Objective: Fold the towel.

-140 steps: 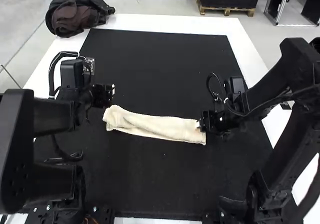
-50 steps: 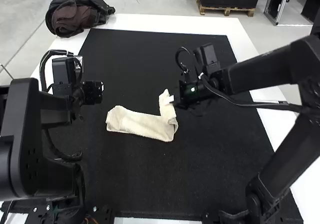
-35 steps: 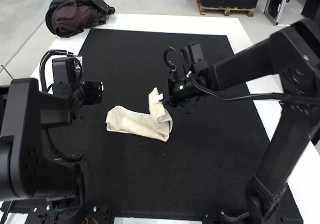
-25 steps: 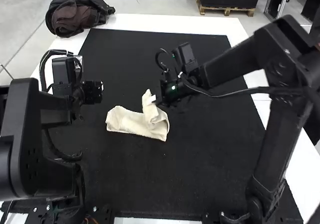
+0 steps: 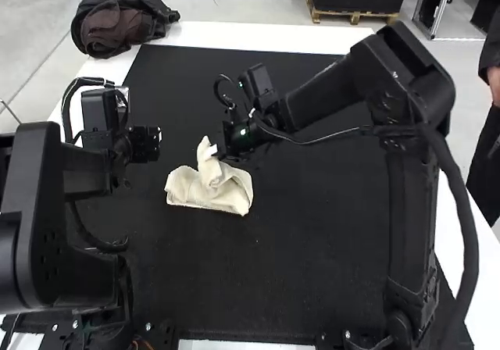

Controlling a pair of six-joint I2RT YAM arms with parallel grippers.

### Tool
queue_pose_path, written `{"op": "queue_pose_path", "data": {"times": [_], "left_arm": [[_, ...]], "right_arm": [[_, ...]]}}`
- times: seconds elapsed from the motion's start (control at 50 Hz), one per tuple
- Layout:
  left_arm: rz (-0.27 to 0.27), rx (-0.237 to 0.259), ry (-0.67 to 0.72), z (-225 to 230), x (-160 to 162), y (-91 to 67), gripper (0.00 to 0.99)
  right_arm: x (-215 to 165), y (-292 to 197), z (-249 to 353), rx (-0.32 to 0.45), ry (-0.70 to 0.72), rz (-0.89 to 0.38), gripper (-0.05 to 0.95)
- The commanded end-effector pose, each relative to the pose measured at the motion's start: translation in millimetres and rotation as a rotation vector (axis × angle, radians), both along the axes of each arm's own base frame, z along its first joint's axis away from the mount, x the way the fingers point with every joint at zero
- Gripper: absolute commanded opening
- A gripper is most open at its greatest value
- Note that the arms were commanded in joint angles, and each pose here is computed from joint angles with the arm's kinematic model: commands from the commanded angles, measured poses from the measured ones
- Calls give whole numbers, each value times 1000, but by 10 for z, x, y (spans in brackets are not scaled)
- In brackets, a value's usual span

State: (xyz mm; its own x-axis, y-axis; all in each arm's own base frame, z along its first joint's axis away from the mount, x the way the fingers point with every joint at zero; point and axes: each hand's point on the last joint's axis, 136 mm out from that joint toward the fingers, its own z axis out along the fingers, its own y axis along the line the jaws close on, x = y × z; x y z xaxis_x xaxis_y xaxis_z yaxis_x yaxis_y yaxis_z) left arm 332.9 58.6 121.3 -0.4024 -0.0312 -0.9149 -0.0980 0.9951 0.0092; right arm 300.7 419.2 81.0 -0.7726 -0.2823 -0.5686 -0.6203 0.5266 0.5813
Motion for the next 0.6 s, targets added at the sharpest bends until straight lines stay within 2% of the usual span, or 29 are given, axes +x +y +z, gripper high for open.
{"op": "queue_pose_path", "data": {"times": [0.0, 0.32, 0.38, 0.42, 0.5, 0.54, 0.58], "left_arm": [[11, 0, -23, 84, 36, 40, 967], [17, -2, -24, 87, 36, 51, 967], [34, -23, -25, 83, 31, 68, 967], [39, -24, -27, 87, 30, 82, 967], [56, -20, -38, 115, 30, 131, 967], [68, -16, -47, 136, 31, 166, 967], [80, -12, -54, 157, 32, 205, 967]], "right_arm": [[-33, 222, 145, 37, -21, 25, -23], [-56, 484, 92, 44, -26, 62, -20], [-38, 518, 91, 50, -31, 63, 5], [-30, 531, 78, 51, -30, 64, 113], [15, 567, 105, 66, -46, 62, 452], [54, 585, 138, 78, -53, 57, 582], [92, 607, 177, 93, -60, 52, 661]]}}
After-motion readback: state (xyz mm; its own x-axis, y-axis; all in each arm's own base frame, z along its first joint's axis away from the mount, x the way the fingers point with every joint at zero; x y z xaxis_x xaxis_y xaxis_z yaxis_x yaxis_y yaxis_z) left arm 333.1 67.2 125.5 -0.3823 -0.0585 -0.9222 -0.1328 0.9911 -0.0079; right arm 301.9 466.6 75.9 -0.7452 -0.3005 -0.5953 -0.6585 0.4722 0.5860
